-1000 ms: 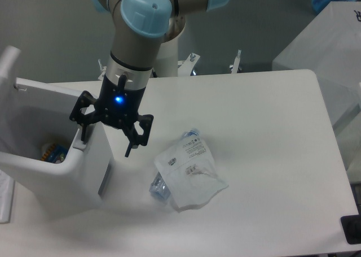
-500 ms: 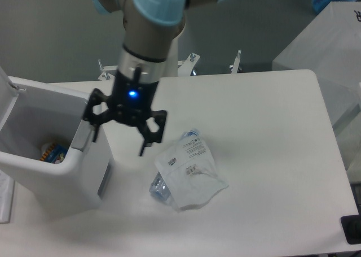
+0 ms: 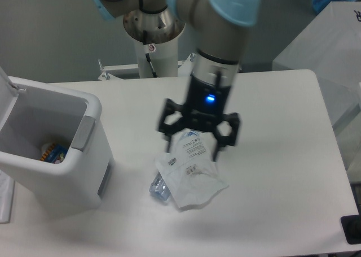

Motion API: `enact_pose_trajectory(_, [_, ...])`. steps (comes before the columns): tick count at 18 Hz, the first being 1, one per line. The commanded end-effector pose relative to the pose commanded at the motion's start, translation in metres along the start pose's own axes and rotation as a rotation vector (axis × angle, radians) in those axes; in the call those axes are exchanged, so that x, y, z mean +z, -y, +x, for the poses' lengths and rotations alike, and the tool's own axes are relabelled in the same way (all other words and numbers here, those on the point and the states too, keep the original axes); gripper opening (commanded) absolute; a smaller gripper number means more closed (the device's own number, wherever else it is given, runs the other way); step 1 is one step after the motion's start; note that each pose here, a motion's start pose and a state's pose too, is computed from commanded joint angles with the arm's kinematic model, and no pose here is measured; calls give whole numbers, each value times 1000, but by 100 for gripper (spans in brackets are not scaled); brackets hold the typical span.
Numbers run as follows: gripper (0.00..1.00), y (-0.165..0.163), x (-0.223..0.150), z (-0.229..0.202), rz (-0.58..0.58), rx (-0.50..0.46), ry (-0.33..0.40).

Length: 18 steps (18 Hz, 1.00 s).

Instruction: Open the trash can

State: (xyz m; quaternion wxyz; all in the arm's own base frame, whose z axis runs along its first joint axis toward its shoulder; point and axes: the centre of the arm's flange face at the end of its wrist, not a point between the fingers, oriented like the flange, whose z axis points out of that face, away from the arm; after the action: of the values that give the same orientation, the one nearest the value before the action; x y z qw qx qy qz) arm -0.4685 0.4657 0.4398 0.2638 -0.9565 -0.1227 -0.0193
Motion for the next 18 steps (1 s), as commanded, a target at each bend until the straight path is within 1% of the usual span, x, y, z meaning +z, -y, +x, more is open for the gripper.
enact_pose_trajectory(3, [100, -23, 17, -39, -62, 84, 28])
enact_pose_trajectory(6, [100, -37, 23, -62, -120, 150, 63])
enact_pose_trajectory(10, [100, -51, 42, -96, -219, 256, 93])
enact_pose_trajectory(13, [100, -57, 47, -121, -277, 348, 110])
enact_pose_trajectory(16, [100, -60, 53, -136, -326, 470, 112])
enact_pose_trajectory(18, [100, -63, 61, -141, -381, 522, 117])
